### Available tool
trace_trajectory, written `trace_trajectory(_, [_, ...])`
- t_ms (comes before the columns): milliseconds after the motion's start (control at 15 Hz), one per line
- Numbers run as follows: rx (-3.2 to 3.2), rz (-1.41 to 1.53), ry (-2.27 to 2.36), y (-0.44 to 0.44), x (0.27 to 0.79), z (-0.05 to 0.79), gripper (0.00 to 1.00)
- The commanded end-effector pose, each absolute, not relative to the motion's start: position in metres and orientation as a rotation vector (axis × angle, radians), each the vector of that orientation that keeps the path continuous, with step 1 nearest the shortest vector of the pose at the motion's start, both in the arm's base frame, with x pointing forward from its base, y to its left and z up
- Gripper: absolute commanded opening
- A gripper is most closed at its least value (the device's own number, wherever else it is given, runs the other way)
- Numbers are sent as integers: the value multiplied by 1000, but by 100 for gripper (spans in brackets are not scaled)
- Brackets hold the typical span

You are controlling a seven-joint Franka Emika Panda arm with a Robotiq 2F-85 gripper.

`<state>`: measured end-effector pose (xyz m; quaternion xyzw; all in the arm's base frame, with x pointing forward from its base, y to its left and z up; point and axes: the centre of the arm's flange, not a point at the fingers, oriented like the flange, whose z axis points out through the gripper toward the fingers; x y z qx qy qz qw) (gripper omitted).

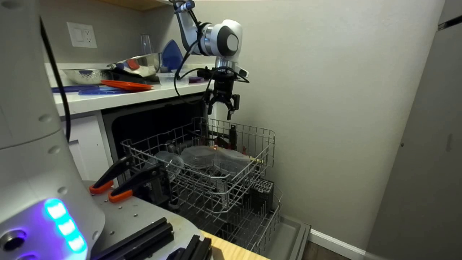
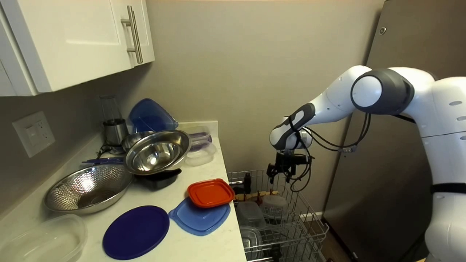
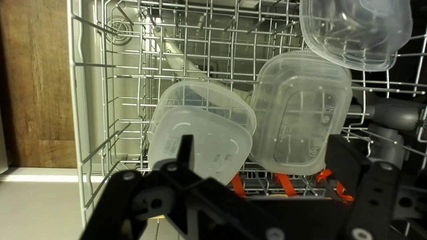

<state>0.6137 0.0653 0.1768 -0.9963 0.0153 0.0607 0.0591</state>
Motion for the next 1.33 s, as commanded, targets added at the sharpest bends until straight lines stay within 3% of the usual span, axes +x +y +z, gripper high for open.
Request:
trace_trajectory(0, [-2996,174,5,64,614,170,100])
trace_trajectory(400, [-2767,222,-269,100,629,117,100])
trace_trajectory(1267, [-2289,564,-618,145,595,2,100])
